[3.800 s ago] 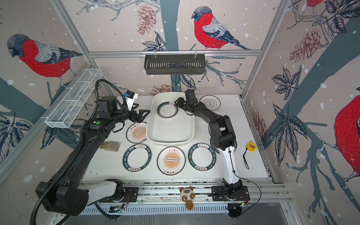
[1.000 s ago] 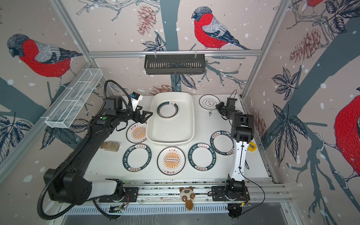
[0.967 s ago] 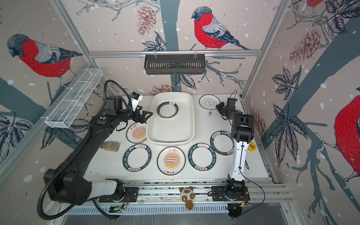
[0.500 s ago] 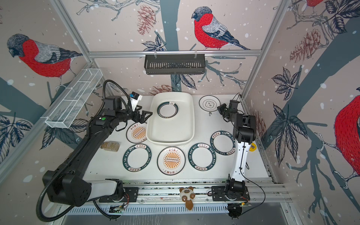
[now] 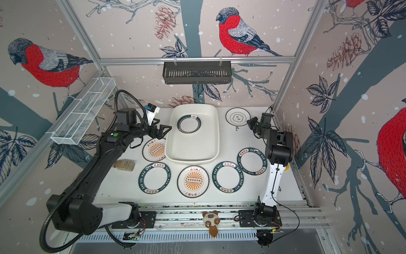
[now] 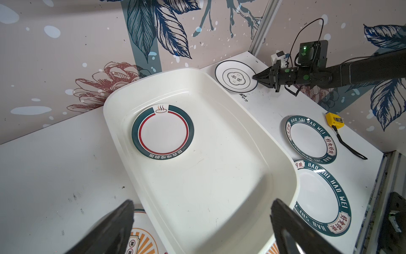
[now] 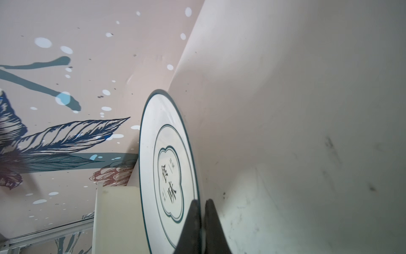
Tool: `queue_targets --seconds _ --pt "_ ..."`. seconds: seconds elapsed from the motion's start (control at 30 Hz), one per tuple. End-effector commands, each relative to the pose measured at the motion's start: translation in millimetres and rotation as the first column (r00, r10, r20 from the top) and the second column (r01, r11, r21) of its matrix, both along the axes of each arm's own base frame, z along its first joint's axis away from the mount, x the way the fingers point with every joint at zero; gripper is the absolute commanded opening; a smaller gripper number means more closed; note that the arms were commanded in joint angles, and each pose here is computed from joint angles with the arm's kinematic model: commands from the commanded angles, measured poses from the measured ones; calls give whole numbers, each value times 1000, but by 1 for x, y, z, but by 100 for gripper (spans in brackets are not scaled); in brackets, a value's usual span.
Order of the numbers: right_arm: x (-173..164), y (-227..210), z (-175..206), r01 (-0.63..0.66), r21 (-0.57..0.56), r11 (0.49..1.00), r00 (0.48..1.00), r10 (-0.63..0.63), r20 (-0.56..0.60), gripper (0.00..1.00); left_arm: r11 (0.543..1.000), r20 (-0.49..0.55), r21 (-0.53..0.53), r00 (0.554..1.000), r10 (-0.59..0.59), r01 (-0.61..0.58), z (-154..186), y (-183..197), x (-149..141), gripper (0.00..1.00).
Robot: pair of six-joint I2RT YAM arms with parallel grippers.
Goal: Place the plates into the plastic bin on the countertop
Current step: Pick up the plate from the top-right of the table, then place the plate in the plastic bin.
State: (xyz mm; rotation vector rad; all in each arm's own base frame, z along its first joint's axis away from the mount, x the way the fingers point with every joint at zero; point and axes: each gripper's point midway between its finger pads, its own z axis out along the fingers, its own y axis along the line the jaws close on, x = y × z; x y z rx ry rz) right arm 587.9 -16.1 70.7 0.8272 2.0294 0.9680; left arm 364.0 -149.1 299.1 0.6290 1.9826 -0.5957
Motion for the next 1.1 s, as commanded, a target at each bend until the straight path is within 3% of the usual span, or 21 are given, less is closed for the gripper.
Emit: queue_targets --seconds 0.0,0.6,1.07 --pt "4 3 31 -16 25 1000 996 14 84 2 1000 30 -14 999 -19 20 9 -3 -2 96" --pt "-28 36 95 -80 25 997 981 74 181 2 1000 59 -6 998 24 -24 16 3 1 96" --pt "-54 134 137 -274 -62 960 936 281 213 2 1000 69 -9 997 26 -26 18 4 -1 95"
